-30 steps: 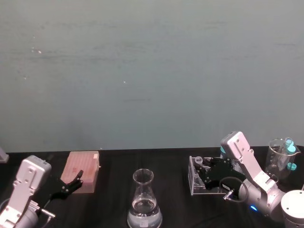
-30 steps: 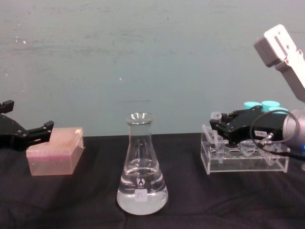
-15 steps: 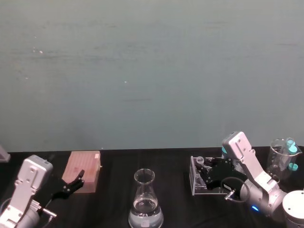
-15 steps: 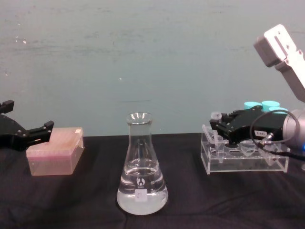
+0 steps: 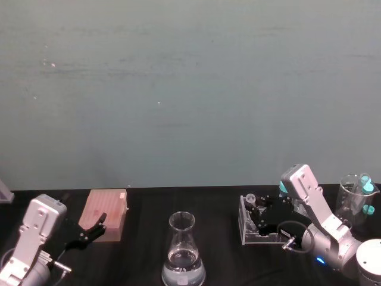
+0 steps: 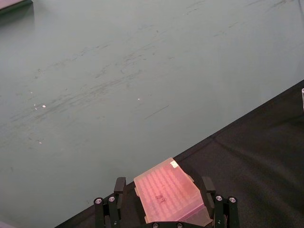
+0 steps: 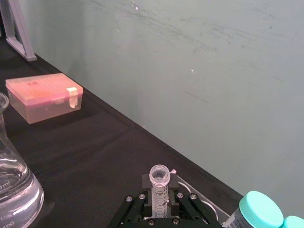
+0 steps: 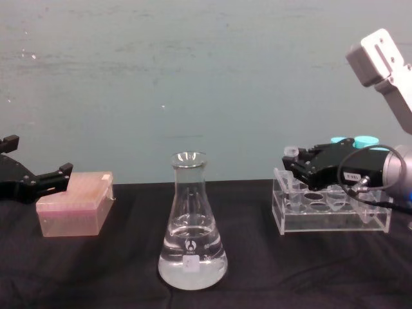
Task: Pour the liquid from the test tube into the beaker using one hand.
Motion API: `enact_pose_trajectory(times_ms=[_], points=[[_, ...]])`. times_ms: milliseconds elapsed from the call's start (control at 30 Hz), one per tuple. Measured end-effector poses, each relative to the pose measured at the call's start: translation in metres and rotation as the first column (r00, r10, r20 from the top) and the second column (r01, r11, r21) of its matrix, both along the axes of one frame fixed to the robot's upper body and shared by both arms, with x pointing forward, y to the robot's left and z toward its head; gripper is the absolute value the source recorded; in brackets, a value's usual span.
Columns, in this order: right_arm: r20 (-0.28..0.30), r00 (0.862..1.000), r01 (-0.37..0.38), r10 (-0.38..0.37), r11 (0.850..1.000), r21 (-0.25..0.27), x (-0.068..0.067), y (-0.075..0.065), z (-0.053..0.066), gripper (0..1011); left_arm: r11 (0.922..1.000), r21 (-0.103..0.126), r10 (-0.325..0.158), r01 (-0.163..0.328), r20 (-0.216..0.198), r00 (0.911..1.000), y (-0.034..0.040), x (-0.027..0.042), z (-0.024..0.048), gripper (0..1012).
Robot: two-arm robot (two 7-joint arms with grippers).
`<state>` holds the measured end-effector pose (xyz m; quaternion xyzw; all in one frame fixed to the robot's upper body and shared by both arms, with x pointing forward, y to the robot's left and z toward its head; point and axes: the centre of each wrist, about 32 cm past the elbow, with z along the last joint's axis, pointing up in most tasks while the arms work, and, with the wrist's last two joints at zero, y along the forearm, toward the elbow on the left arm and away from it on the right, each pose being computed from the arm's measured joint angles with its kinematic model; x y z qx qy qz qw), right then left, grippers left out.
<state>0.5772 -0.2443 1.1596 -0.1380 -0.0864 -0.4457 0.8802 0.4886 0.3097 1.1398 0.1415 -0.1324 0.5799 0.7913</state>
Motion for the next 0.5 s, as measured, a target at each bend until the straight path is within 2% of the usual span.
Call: enact_pose_trajectory(times_ms=[233, 500], points=[[0.017, 1.0, -0.013, 0.013, 1.0, 0.022, -0.001, 0.0, 0.004, 194, 1.0, 0.0, 0.0, 0.0, 0.0, 1.0, 0.0, 0.0, 0.0, 1000], [0.076, 0.996, -0.044, 0.04, 0.998, 0.052, -0.006, 0.002, 0.025, 194, 1.0, 0.0, 0.0, 0.0, 0.0, 1.0, 0.0, 0.0, 0.0, 1000]])
